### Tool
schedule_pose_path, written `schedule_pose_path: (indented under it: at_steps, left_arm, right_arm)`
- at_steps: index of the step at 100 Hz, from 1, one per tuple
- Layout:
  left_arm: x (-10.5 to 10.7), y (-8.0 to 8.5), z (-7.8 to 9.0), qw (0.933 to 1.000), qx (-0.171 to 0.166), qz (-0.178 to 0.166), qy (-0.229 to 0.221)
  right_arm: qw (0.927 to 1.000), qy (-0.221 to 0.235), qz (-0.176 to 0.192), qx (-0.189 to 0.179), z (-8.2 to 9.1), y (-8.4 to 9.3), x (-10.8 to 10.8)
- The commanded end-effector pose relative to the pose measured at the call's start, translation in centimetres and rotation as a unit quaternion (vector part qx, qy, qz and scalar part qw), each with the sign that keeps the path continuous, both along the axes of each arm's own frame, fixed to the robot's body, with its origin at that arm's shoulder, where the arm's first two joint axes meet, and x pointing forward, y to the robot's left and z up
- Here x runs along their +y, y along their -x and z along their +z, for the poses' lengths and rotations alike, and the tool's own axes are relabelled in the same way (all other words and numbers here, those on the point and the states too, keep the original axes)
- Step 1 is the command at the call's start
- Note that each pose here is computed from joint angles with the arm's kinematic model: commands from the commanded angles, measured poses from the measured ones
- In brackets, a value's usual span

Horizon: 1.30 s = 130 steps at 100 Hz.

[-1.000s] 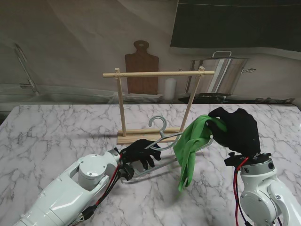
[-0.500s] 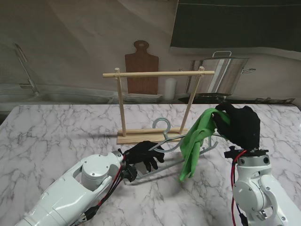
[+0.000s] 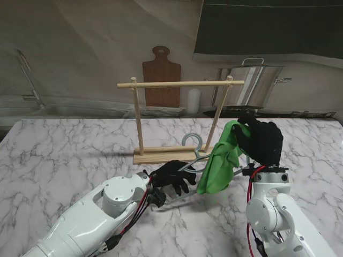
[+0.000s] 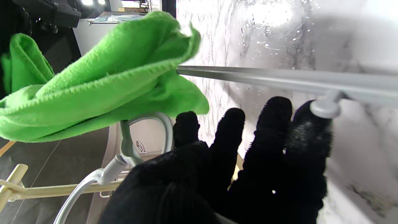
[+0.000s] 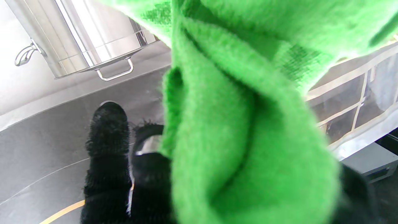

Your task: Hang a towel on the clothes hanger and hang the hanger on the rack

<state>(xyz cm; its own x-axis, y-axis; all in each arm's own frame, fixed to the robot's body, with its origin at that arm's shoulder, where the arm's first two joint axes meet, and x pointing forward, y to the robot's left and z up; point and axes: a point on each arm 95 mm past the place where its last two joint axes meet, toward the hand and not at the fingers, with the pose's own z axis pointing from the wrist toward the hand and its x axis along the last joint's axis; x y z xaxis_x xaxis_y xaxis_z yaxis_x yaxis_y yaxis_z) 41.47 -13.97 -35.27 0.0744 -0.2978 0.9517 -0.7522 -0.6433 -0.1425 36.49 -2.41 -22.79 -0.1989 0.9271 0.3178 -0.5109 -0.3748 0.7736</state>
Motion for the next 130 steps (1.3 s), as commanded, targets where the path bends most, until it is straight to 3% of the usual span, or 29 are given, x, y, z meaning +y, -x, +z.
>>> schedule_pose_path:
  at_steps: [1, 32, 55, 88, 107, 130]
  left_arm:
    - [-1.1, -0.4, 0.7, 0.9999, 0.002, -0.005, 0.011]
    - [-2.4, -0.2, -0.2, 0.9993, 0.028, -0.020, 0.014]
    - [-2.3, 0.3, -0.2, 0.9984, 0.040, -0.030, 0.028]
    - [-0.3, 0.8, 0.9, 0.9974, 0.047, -0.028, 0.047]
    - [0.9, 0.8, 1.0, 0.9980, 0.045, -0.030, 0.033]
    - [1.8, 0.3, 1.0, 0.9984, 0.045, -0.030, 0.016]
  right_arm:
    - [1.0000, -0.007, -0.005, 0.000, 0.1, -0.1, 0.5]
    - [0.9981, -0.031, -0.047, -0.025, 0.6, -0.6, 1.4]
    - [0.9986, -0.005, -0.033, -0.042, -0.1, -0.9, 0.7]
    - [0.9964, 0.052, -0.006, -0.067, -1.7, -0.1, -2.1]
    - [0.9944, 0.073, 0.009, -0.075, -1.7, 0.5, -3.6]
    - [0.9914, 0.097, 0.030, -0.083, -0.9, 1.4, -3.6]
